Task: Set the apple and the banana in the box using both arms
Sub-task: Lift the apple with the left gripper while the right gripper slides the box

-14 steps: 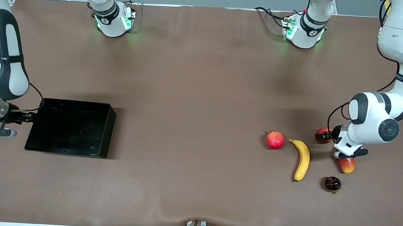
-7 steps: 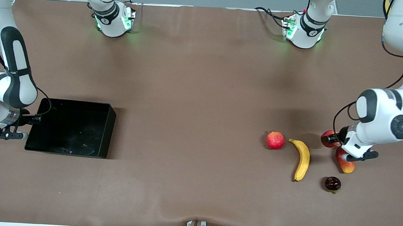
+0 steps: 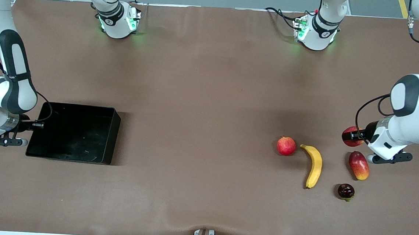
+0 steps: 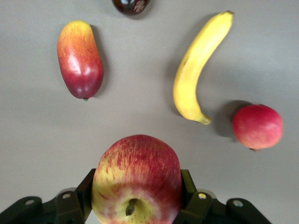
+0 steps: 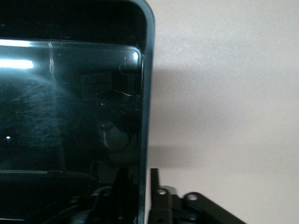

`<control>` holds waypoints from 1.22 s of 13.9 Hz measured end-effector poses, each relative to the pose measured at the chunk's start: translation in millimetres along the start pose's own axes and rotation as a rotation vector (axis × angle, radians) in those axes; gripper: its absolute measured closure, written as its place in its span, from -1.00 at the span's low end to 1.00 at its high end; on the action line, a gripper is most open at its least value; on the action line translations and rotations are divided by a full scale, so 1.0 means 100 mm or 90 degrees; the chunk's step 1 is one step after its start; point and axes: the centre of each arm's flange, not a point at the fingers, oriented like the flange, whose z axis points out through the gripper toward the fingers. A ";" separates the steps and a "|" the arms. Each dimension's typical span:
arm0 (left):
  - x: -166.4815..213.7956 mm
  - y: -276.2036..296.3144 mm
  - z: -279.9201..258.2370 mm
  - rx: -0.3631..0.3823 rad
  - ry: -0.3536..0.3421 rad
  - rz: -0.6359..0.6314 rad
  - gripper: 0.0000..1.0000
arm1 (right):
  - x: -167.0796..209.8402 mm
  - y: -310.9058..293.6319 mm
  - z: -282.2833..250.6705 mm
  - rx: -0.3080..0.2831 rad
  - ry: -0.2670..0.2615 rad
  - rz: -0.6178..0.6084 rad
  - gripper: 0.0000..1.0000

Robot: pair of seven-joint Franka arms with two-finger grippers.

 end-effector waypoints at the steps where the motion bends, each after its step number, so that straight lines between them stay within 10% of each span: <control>1: 0.01 0.05 -0.12 -0.002 0.005 0.006 -0.45 | 0.02 -0.02 -0.02 0.001 0.003 -0.001 0.82; 6: 0.02 0.23 -0.43 -0.007 0.024 0.024 -0.45 | 0.21 -0.52 -0.44 0.007 -0.004 -0.035 0.92; 13: 0.13 0.25 -0.17 -0.011 -0.002 0.025 -0.45 | 0.31 -2.73 -0.87 0.040 -0.054 0.030 0.92; 17: 0.11 0.43 -0.55 -0.020 0.038 0.044 -0.45 | 0.18 -3.80 -0.72 0.124 -0.089 0.095 0.92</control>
